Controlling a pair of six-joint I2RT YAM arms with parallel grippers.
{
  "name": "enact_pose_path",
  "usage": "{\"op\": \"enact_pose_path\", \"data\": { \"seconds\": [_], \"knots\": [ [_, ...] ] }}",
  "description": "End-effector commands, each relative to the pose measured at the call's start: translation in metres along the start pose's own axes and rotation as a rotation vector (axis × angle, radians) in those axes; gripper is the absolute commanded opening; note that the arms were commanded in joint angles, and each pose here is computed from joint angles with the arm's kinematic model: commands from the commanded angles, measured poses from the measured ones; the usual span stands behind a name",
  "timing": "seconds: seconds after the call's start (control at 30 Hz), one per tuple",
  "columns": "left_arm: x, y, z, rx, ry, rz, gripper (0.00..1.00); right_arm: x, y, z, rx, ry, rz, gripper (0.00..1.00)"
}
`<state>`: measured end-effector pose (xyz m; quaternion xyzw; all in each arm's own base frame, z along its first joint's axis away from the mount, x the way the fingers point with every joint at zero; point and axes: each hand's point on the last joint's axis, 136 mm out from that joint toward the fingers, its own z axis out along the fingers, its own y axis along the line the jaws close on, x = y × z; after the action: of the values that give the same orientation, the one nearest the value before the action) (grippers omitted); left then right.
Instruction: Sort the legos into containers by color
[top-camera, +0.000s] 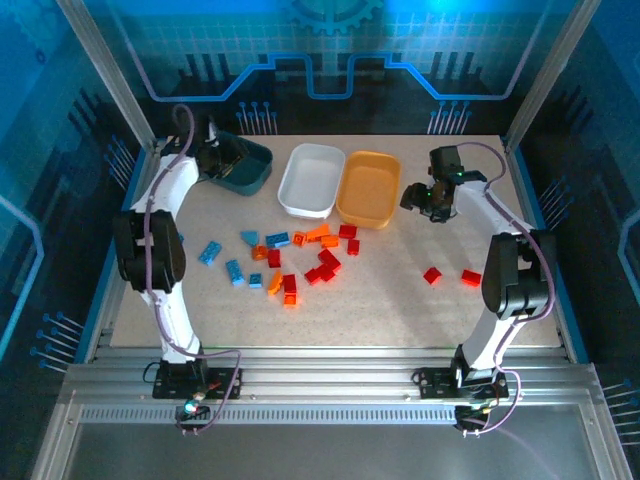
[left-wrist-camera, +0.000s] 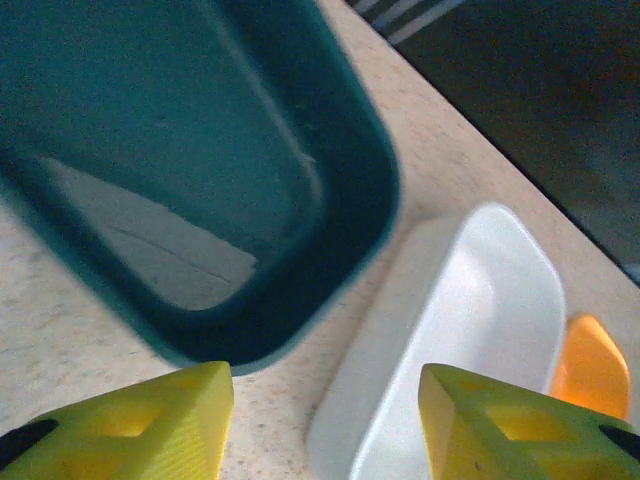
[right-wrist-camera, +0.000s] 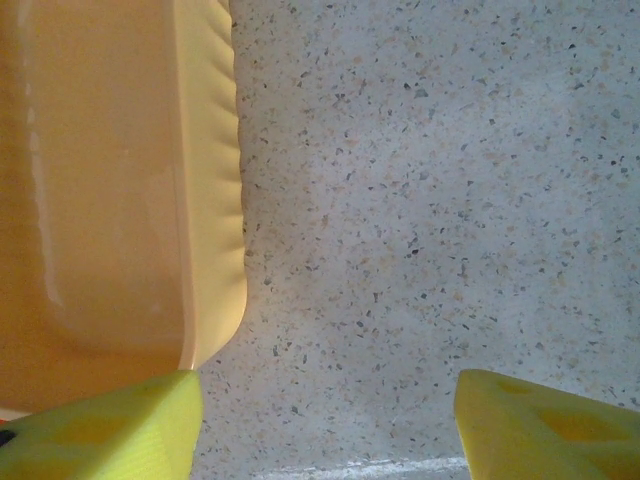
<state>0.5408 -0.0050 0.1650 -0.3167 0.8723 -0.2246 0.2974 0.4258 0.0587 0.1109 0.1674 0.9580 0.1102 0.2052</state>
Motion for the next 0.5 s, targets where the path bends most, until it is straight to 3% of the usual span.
{"op": "enact_pose_path", "data": {
  "seconds": [0.0, 0.23, 0.47],
  "knots": [
    [-0.009, 0.042, 0.002, -0.112, -0.06, -0.291, 0.49, -0.005, 0.005, 0.002, -0.009, -0.003, -0.004, 0.68],
    [-0.013, 0.067, 0.039, -0.228, -0.027, -0.459, 0.56, -0.005, 0.001, -0.007, -0.004, -0.025, -0.01, 0.69],
    [-0.011, 0.091, 0.066, -0.32, -0.015, -0.44, 0.55, -0.002, -0.005, -0.015, -0.01, -0.036, -0.005, 0.69]
  ]
}}
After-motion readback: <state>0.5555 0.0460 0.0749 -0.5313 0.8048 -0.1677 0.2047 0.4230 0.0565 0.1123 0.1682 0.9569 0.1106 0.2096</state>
